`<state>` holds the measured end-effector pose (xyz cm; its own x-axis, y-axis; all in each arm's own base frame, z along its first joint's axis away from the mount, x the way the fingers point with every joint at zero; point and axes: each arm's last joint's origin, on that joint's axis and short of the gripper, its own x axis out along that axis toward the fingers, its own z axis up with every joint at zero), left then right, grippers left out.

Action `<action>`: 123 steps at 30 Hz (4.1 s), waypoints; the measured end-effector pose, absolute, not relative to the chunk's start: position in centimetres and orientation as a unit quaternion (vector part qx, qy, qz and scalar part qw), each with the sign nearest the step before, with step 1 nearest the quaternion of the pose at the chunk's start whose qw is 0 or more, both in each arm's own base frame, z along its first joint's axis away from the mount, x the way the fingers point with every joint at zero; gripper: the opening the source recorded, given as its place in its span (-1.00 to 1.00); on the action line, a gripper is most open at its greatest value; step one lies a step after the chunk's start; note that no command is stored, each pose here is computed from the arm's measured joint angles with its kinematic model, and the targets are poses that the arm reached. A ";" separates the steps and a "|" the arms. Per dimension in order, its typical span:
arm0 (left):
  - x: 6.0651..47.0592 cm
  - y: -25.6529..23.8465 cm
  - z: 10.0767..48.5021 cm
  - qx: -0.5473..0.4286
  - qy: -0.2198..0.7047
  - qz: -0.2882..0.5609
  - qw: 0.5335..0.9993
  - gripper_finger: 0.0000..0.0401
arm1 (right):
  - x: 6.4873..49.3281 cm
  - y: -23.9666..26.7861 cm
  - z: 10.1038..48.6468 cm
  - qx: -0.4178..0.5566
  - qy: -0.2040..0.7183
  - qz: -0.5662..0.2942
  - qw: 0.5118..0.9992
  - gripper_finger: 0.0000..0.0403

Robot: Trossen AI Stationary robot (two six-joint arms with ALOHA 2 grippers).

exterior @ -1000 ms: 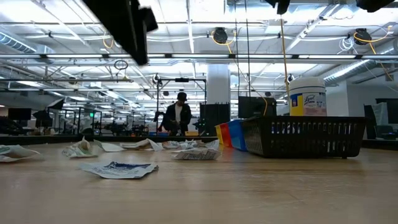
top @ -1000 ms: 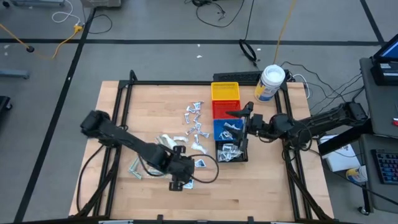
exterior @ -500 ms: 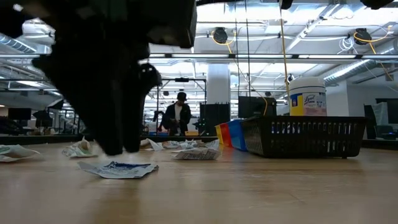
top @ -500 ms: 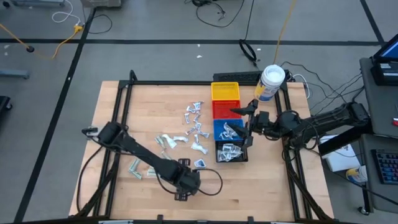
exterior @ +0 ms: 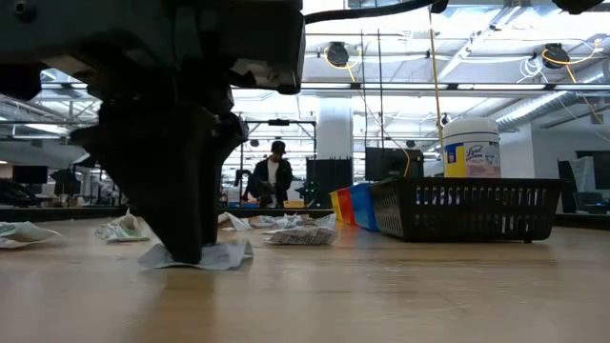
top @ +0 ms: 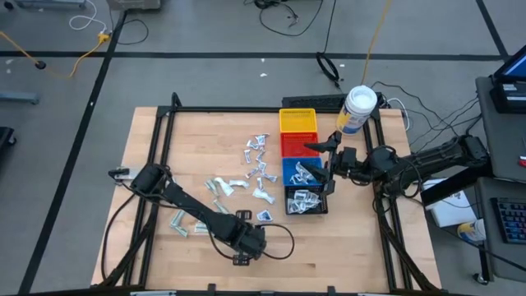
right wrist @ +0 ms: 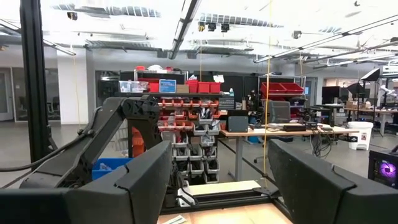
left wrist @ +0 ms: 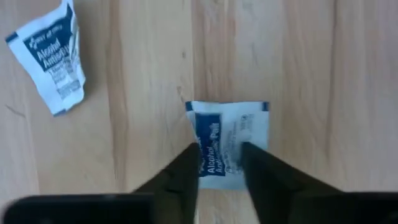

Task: Pick & Place First Aid Supplies
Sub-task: Put the blue alcohol pad into the blue bin

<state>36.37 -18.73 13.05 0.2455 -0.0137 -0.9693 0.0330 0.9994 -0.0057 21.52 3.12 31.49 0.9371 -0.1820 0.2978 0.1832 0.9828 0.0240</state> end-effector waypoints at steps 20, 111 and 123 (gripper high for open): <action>35.4 -10.8 25.0 -0.020 0.457 0.040 0.888 -0.99 | 21.7 2.6 31.2 0.033 -0.140 -0.101 0.984 0.29; 30.6 3.4 28.1 -0.192 0.054 -0.041 0.979 -0.23 | 24.8 -7.0 29.2 0.053 0.322 -0.029 0.945 -1.00; 30.7 3.4 28.1 -0.194 0.052 -0.033 0.979 -0.23 | 24.1 -6.1 22.6 0.048 0.350 -0.016 0.936 -1.00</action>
